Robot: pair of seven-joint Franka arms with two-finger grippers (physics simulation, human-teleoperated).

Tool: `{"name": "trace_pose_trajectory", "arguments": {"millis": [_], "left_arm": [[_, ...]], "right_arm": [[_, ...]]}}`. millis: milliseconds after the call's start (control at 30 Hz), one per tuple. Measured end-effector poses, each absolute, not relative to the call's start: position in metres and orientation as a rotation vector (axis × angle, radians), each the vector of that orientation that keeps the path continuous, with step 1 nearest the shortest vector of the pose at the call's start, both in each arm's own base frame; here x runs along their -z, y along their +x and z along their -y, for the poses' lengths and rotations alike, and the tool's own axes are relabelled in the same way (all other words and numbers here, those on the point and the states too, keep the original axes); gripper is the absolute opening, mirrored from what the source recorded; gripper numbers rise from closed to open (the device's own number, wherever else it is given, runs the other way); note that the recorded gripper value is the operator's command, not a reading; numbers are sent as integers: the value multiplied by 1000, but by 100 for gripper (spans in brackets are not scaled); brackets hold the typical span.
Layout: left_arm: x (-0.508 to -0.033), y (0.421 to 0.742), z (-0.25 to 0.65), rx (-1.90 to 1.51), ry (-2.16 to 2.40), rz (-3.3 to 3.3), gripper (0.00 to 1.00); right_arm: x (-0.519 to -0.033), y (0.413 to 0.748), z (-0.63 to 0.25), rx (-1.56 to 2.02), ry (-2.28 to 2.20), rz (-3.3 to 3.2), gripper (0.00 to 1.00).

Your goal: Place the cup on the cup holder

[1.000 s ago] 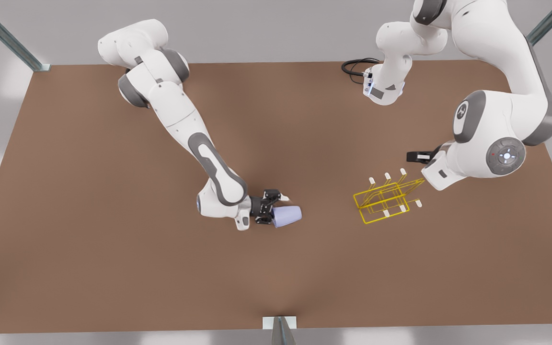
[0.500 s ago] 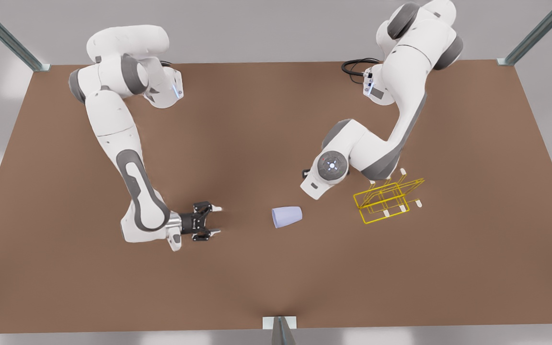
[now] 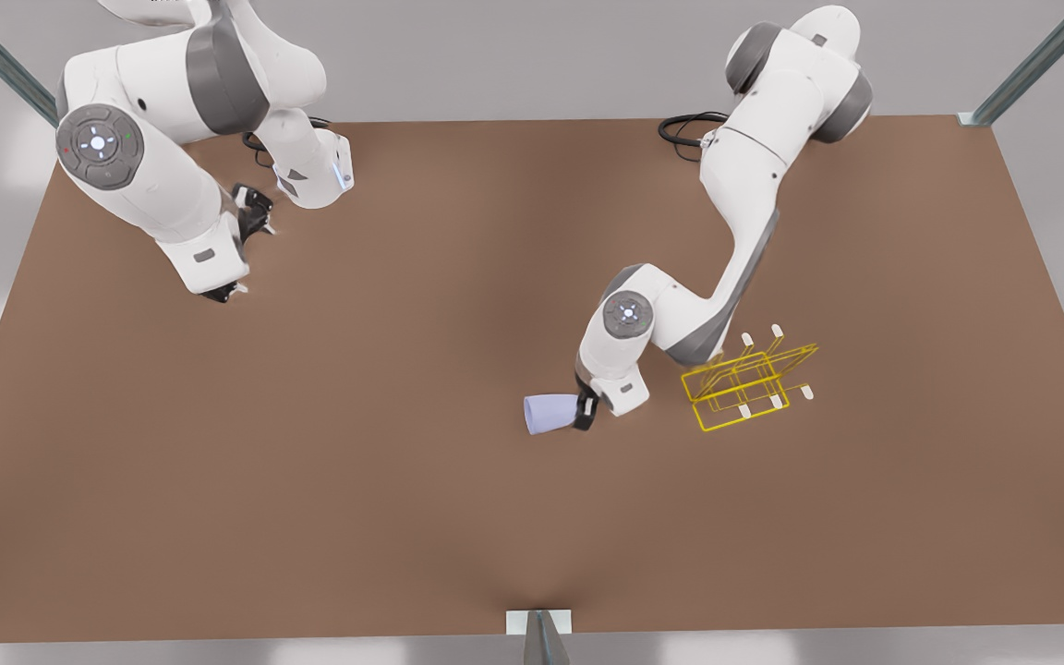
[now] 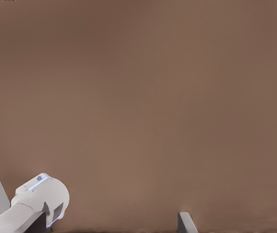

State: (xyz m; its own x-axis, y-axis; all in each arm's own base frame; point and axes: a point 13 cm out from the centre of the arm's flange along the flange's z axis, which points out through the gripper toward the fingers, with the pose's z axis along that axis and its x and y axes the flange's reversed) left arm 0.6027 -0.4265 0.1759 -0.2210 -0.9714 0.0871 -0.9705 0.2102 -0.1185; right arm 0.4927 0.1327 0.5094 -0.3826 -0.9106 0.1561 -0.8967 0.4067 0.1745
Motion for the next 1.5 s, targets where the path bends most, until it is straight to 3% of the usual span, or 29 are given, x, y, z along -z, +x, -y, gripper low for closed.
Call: {"name": "trace_pose_trajectory", "arguments": {"millis": [100, 233, 733, 1033, 1367, 1400, 1433, 1500], "left_arm": [[-162, 597, 429, 280, -2192, -2247, 100], [-146, 614, 440, 377, -2401, -2020, 100], [-87, 558, 493, 339, -2532, -1934, 100], [-82, 557, 498, 349, -2614, -1861, 100], [-38, 547, 496, 315, -2665, -1830, 100], [-36, 545, 499, 316, -2668, -1832, 77], [-35, 544, 500, 319, -2671, -1833, 67], [-37, 547, 501, 333, -2678, -1828, 65]], "right_arm": [[-507, 493, -107, 57, 1370, 2528, 100], [-506, 487, -105, 18, 1185, 2587, 100], [-504, 478, -109, -57, 782, 2696, 100], [-503, 477, -105, -66, 642, 2722, 100], [-477, 484, -100, -68, 537, 2688, 100], [-477, 483, -100, -69, 531, 2688, 100], [-476, 483, -100, -70, 526, 2687, 100], [-476, 483, -101, -72, 518, 2687, 100]]}}
